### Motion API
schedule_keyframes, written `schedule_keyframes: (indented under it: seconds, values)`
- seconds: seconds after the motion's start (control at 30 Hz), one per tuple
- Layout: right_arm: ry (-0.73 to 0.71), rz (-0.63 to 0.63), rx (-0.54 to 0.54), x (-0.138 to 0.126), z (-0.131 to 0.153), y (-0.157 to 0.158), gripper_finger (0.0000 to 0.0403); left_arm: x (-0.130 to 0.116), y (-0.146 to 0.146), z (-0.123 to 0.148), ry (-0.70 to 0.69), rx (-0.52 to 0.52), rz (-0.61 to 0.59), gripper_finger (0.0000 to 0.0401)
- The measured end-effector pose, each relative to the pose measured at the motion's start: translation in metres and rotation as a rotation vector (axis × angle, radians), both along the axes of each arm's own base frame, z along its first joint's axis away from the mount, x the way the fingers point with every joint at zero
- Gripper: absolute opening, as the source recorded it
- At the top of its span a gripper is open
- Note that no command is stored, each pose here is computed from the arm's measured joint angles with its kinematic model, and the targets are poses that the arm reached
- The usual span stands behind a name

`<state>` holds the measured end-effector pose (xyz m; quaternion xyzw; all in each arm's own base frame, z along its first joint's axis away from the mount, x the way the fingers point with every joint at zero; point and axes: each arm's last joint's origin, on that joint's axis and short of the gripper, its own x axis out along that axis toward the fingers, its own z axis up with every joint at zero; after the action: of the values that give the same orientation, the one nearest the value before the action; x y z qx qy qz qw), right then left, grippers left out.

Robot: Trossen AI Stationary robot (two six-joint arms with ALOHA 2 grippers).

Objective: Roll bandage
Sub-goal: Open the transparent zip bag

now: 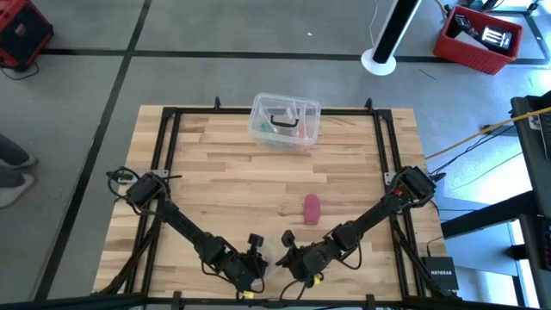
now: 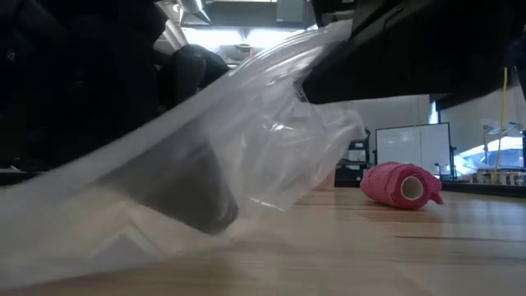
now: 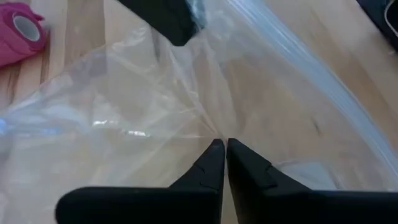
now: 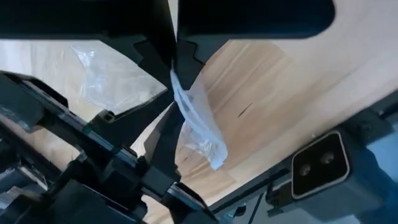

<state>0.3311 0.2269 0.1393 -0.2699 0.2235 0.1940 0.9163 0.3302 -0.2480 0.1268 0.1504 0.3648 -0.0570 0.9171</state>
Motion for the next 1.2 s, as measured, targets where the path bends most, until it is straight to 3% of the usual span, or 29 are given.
schedule_keyframes:
  seconds: [0.23,0.37,0.57,0.73,0.87,1.0,1.2]
  values:
    - [0.062,-0.179,0.154,0.001,0.006,-0.002,0.0033,-0.001,-0.013,0.012,-0.008,-0.064,0.033,0.0002]
    - [0.091,-0.232,0.124,-0.002,0.034,0.000,0.0077,-0.001,-0.019,0.027,-0.023,-0.110,0.060,0.0001]
    - [0.169,-0.281,-0.026,-0.017,0.078,0.002,0.0158,-0.009,-0.022,0.054,-0.136,-0.114,0.140,0.0000]
    - [0.310,-0.367,0.022,-0.035,0.105,0.001,0.0194,-0.010,-0.019,0.063,-0.200,-0.133,0.228,0.0000]
    - [0.345,-0.400,0.054,-0.050,0.093,0.011,0.0199,-0.005,-0.012,0.064,-0.220,-0.159,0.298,0.0000]
    - [0.277,-0.403,0.087,-0.062,0.050,0.021,0.0200,0.002,-0.003,0.063,-0.222,-0.178,0.346,0.0000]
    - [0.029,-0.427,0.198,-0.063,-0.009,0.015,0.0200,0.009,0.006,0.062,-0.206,-0.180,0.345,0.0000]
